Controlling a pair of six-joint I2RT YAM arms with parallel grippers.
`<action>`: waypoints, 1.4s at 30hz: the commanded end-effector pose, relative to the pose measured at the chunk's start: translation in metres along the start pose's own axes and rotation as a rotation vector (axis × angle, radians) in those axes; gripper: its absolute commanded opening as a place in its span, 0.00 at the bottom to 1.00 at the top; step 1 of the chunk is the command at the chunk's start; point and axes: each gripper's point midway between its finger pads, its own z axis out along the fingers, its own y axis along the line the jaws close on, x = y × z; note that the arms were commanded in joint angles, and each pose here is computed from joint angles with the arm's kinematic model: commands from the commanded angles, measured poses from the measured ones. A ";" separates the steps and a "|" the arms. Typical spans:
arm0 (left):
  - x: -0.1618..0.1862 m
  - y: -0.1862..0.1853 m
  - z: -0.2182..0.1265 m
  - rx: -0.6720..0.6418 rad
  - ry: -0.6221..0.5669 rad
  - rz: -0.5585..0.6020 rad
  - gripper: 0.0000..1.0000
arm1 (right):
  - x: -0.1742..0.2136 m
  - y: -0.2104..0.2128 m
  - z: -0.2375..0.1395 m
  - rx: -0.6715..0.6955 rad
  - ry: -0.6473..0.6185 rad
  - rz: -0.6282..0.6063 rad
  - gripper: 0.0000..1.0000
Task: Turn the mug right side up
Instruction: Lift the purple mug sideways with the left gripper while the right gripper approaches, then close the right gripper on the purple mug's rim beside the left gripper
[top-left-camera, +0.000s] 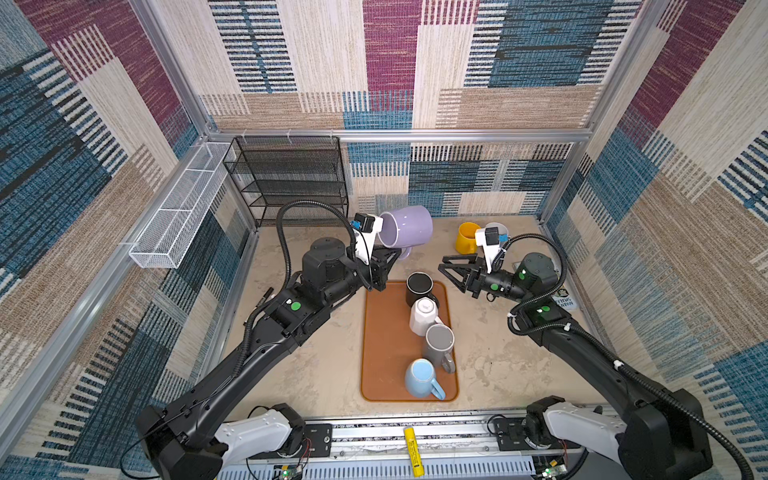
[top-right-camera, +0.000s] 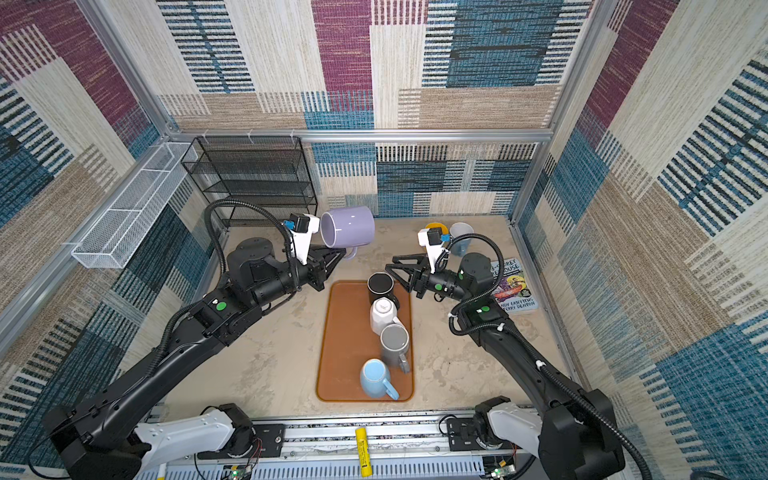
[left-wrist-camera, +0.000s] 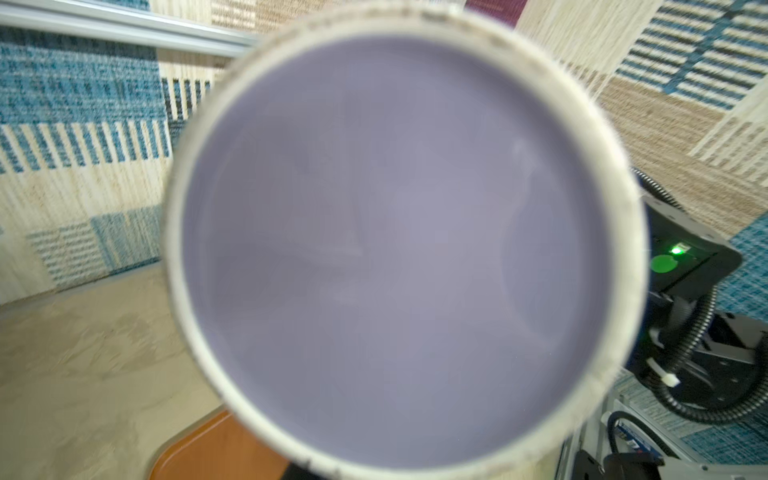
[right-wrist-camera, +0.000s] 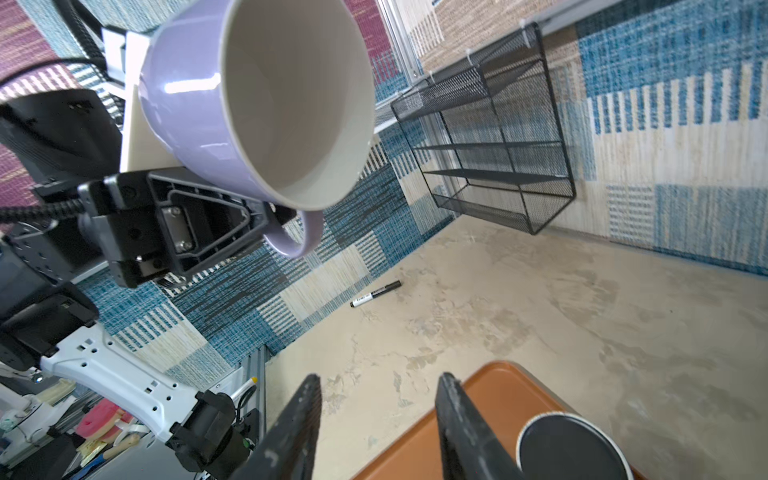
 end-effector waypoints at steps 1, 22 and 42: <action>-0.044 -0.022 -0.008 0.109 -0.189 0.000 0.00 | -0.021 0.022 0.004 -0.089 -0.050 -0.043 0.48; -0.050 -0.064 -0.027 0.380 -0.255 -0.084 0.00 | -0.054 0.081 0.018 -0.272 -0.114 -0.114 0.46; -0.044 -0.088 -0.026 0.562 -0.230 -0.082 0.00 | -0.062 0.103 0.022 -0.343 -0.110 -0.164 0.35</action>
